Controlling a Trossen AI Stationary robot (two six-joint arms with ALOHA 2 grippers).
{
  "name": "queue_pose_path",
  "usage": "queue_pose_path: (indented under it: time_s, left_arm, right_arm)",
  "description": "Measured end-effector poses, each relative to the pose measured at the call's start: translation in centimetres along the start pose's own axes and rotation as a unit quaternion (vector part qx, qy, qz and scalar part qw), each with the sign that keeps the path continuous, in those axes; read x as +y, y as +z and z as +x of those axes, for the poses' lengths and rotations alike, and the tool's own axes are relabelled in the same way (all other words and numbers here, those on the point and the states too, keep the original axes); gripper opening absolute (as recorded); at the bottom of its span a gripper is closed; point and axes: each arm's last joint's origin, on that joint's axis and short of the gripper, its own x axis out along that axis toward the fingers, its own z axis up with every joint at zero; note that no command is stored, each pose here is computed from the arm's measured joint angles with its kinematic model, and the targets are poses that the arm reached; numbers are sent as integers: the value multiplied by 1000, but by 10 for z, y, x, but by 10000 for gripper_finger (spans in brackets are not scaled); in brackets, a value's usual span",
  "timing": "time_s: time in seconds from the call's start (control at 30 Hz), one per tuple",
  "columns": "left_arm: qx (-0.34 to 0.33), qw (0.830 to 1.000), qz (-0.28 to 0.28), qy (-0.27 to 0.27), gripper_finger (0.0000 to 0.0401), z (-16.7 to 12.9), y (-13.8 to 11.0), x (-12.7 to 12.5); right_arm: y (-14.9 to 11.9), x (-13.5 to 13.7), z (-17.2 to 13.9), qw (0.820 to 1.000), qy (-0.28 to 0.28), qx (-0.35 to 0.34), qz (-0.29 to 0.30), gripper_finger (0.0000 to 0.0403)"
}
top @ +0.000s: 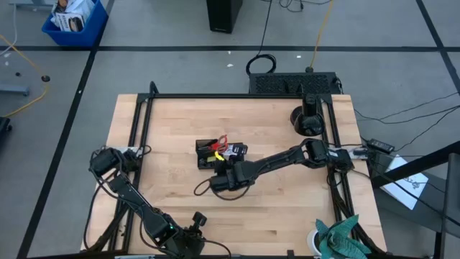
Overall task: Pick and place office supplies into organizer
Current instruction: Put the pink sticky notes into the black desk organizer, then return to Home Position
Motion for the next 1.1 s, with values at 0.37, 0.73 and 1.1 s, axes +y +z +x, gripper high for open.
queue_pose_path:
  time_s: [0.37,0.73,1.1]
  left_arm:
    - [0,1000,-3,0,26,0,0,0]
    - [0,1000,-3,0,26,0,0,0]
    - [0,1000,-7,0,26,0,0,0]
  right_arm:
    - [-6,-2,28,999,20,29,9,0]
    - [-9,9,43,998,54,15,37,0]
    - [-8,15,43,990,129,25,39,64]
